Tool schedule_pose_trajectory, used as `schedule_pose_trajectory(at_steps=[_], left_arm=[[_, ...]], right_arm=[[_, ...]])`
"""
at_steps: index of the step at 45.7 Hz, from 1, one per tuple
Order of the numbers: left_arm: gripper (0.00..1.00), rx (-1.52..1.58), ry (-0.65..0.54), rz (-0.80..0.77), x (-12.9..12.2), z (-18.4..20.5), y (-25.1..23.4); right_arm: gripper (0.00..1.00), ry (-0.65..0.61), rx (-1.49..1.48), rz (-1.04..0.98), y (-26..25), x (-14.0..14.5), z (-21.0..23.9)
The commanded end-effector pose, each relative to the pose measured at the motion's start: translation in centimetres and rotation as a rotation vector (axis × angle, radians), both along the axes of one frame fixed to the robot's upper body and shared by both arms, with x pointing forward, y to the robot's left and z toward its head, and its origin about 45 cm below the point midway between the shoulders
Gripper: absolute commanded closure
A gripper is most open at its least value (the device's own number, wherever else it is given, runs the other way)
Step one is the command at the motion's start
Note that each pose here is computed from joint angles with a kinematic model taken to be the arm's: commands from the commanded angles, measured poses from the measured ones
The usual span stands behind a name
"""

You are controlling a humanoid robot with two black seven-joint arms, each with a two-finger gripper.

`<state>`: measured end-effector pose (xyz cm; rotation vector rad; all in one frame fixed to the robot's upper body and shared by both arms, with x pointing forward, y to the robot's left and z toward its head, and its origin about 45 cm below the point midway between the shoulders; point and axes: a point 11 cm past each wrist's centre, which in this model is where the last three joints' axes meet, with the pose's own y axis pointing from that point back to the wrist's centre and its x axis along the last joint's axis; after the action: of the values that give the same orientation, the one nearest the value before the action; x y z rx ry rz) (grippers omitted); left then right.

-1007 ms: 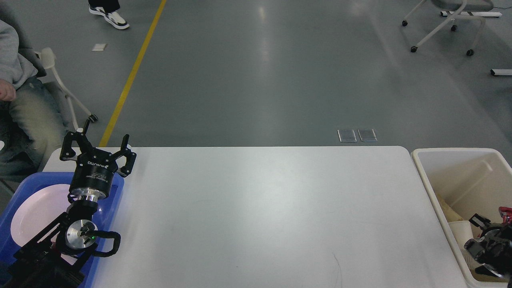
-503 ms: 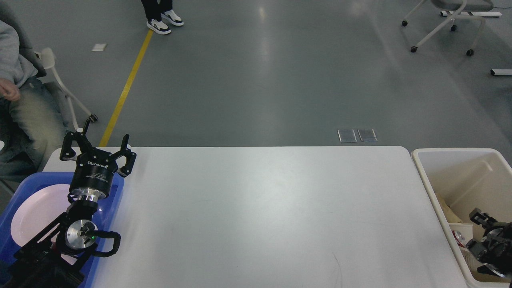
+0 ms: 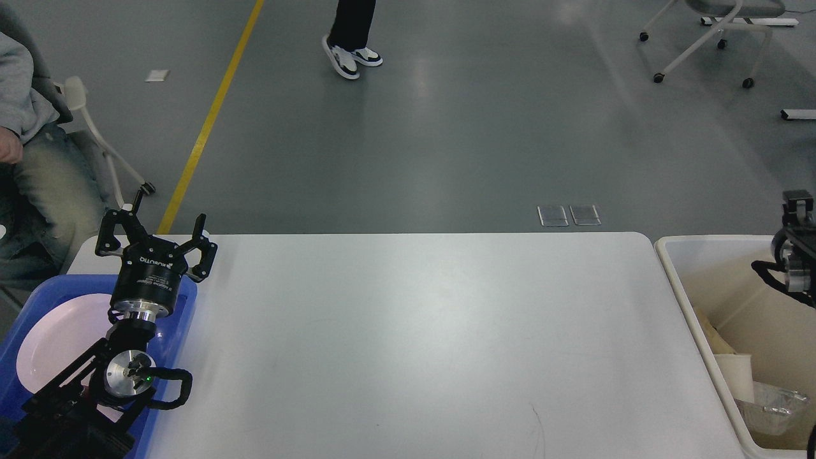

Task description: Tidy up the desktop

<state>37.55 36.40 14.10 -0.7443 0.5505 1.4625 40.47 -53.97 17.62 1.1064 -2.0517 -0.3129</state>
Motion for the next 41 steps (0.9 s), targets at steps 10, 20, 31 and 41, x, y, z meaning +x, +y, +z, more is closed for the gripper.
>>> schedule_pose_trajectory(at_steps=[10,20,31,41], left_arm=[[0.04,0.000,0.000,0.000,0.0,0.0,0.0],[0.04,0.000,0.000,0.000,0.0,0.0,0.0],[0.04,0.000,0.000,0.000,0.0,0.0,0.0],[0.04,0.000,0.000,0.000,0.0,0.0,0.0]], right_arm=[[0.00,-0.427,0.567,0.074,10.0,6.7,6.9],[0.00,-0.494,0.714,0.134,14.8,5.3,2.7],[0.00,-0.809,0.938,0.224,15.8,1.3,-0.8],[0.00,-0.821,0.933,0.233,18.1,-1.9,-5.0]])
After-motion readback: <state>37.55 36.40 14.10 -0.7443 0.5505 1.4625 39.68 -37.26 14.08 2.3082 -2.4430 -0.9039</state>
